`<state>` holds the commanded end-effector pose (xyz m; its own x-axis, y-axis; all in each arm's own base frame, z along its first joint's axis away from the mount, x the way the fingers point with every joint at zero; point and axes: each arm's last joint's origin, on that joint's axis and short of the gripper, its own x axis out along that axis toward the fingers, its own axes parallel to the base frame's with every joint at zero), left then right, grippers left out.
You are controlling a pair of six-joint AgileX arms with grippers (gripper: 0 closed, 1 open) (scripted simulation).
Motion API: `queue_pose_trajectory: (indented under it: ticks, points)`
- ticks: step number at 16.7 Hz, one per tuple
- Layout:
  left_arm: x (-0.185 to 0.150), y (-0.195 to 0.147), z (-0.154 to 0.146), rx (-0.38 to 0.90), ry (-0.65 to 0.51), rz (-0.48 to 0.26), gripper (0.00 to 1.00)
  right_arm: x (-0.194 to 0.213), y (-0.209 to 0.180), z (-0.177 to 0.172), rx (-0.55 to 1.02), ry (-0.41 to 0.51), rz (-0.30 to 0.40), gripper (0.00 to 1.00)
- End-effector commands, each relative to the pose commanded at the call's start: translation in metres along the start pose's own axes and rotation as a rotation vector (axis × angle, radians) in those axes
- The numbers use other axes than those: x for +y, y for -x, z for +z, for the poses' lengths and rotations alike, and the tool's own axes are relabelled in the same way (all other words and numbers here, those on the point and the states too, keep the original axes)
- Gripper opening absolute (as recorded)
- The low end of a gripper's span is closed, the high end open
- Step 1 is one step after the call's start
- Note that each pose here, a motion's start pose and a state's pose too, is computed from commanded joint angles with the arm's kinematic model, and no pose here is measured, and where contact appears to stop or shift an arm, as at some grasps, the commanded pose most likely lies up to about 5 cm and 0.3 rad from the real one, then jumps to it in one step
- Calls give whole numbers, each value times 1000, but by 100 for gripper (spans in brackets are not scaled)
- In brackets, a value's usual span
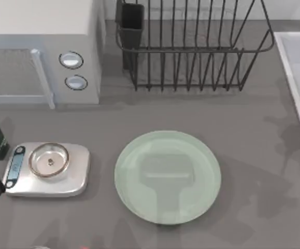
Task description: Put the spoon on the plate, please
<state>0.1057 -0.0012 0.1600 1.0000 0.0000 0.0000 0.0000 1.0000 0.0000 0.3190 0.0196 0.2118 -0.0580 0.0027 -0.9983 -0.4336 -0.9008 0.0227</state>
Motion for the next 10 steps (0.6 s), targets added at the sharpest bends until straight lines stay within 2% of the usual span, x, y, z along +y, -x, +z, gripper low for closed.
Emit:
queue_pose_trajectory:
  ticks: [5, 8, 10]
  points:
    - [0, 0, 0, 0, 0, 0, 100, -109, -16, 26, -27, 892, 7, 0]
    - [0, 0, 0, 0, 0, 0, 100, -167, -24, 59, -10, 1344, 5, 0]
    - [0, 0, 0, 0, 0, 0, 100, -197, -27, 84, 11, 1597, 6, 0]
